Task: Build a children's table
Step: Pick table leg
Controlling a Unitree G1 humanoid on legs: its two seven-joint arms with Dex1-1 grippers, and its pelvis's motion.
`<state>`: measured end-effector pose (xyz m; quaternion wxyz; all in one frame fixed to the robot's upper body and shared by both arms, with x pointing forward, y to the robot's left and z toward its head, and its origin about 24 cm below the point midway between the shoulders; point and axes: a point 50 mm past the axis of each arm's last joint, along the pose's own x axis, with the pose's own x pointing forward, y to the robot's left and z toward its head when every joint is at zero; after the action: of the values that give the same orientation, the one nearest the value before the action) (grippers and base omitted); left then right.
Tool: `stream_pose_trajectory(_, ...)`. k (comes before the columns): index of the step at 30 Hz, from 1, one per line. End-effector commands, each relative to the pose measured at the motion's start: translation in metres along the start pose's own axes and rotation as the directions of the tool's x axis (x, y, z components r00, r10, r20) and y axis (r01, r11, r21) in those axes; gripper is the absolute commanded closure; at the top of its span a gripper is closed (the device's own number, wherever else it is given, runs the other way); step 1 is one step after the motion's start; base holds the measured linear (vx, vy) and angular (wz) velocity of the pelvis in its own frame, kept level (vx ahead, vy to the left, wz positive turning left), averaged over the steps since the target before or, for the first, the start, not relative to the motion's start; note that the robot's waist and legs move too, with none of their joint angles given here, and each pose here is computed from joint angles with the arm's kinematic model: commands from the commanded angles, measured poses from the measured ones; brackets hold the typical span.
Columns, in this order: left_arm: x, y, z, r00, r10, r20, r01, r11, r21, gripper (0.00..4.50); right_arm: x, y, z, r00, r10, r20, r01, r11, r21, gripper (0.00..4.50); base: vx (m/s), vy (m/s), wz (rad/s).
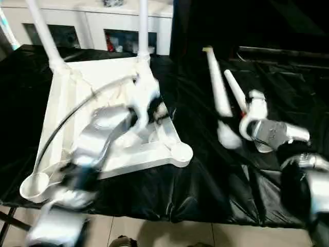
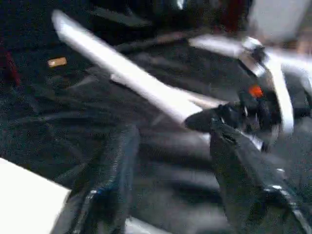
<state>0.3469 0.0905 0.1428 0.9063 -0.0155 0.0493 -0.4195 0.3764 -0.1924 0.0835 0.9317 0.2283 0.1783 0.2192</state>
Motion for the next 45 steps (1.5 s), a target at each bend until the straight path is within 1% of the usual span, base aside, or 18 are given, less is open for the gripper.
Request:
stream_pose_trajectory(1,0.003,0.002,0.000,1.000,0.014,0.014,-0.012,0.995,-0.098,1.62,-0.003,0.020,0.015,0.978,0.173,0.113,-0.168,0.984,-0.052,2.62,0.000,0.000,0.00)
stream_pose_trajectory(6,0.018,0.001,0.007,0.995,0.059,0.085,-0.032,0.955,-0.295,1.16,-0.017,0.059,0.004,0.870,0.472,0.144,-0.465,0.882,-0.076,2.62,0.000,0.000,0.00)
stream_pose_trajectory(8,0.020,0.001,0.008,0.994,0.063,0.094,-0.029,0.945,-0.325,1.03,-0.019,0.065,0.002,0.846,0.513,0.142,-0.507,0.858,-0.083,2.62,0.000,0.000,0.00)
stream_pose_trajectory(9,0.024,-0.001,0.012,0.991,0.069,0.119,-0.021,0.929,-0.369,1.03,-0.023,0.076,-0.004,0.805,0.582,0.112,-0.576,0.813,-0.089,2.62,0.000,0.000,0.00)
stream_pose_trajectory(13,0.027,-0.007,0.022,0.982,0.048,0.181,0.039,0.891,-0.452,0.93,-0.027,0.087,-0.014,0.763,0.643,0.070,-0.634,0.765,-0.113,2.63,0.000,0.000,0.00)
stream_pose_trajectory(15,0.026,-0.008,0.023,0.983,0.042,0.178,0.042,0.897,-0.441,0.93,-0.028,0.090,-0.016,0.758,0.650,0.056,-0.642,0.758,-0.120,2.63,0.000,0.000,0.00)
stream_pose_trajectory(22,0.025,-0.011,0.025,0.982,0.036,0.186,0.053,0.892,-0.449,0.93,-0.032,0.099,-0.023,0.757,0.653,0.011,-0.646,0.751,-0.139,2.63,0.000,0.000,0.00)
stream_pose_trajectory(24,0.026,-0.015,0.028,0.976,-0.003,0.217,0.105,0.882,-0.459,0.93,-0.033,0.099,-0.023,0.759,0.651,0.007,-0.644,0.752,-0.140,2.64,0.000,0.000,0.00)
stream_pose_trajectory(25,0.026,-0.016,0.029,0.975,-0.010,0.222,0.115,0.880,-0.461,0.64,-0.033,0.099,-0.022,0.760,0.649,0.005,-0.642,0.753,-0.142,2.64,0.000,0.000,0.00)
stream_pose_trajectory(29,0.028,-0.010,0.025,0.983,0.076,0.168,0.010,0.887,-0.461,0.52,-0.033,0.100,-0.020,0.768,0.640,-0.007,-0.632,0.756,-0.174,2.64,0.000,0.000,0.00)
stream_pose_trajectory(30,0.028,-0.008,0.026,0.981,0.105,0.161,-0.018,0.883,-0.469,0.21,-0.033,0.101,-0.020,0.772,0.635,-0.007,-0.625,0.758,-0.187,2.64,0.000,0.000,0.00)
stream_pose_trajectory(33,0.030,0.000,0.025,0.970,0.212,0.117,-0.130,0.863,-0.488,0.09,-0.028,0.104,-0.018,0.822,0.570,-0.005,-0.552,0.794,-0.254,2.64,0.000,0.000,0.00)
stream_pose_trajectory(34,0.030,0.001,0.024,0.966,0.240,0.100,-0.159,0.849,-0.503,0.43,-0.024,0.106,-0.018,0.852,0.523,-0.016,-0.501,0.806,-0.314,2.64,0.000,0.000,0.00)
stream_pose_trajectory(37,0.032,0.004,0.022,0.938,0.342,0.059,-0.253,0.789,-0.560,0.48,-0.013,0.121,-0.024,0.901,0.433,-0.035,-0.401,0.796,-0.454,2.64,0.000,0.000,0.00)
stream_pose_trajectory(39,0.033,0.005,0.021,0.928,0.368,0.051,-0.273,0.771,-0.576,0.69,-0.011,0.129,-0.029,0.900,0.433,-0.043,-0.400,0.783,-0.476,2.64,0.000,0.000,0.00)
stream_pose_trajectory(40,0.034,0.005,0.021,0.922,0.384,0.048,-0.285,0.759,-0.585,1.01,-0.010,0.134,-0.031,0.902,0.430,-0.042,-0.394,0.777,-0.491,2.64,0.000,0.000,0.00)
stream_pose_trajectory(43,0.035,0.003,0.019,0.905,0.424,0.034,-0.317,0.727,-0.610,0.95,-0.004,0.151,-0.035,0.909,0.416,-0.026,-0.362,0.757,-0.544,2.64,0.000,0.000,0.00)
stream_pose_trajectory(45,0.036,0.003,0.018,0.898,0.440,0.027,-0.330,0.711,-0.621,1.30,-0.003,0.156,-0.036,0.911,0.412,-0.013,-0.350,0.758,-0.551,2.64,0.000,0.000,0.00)
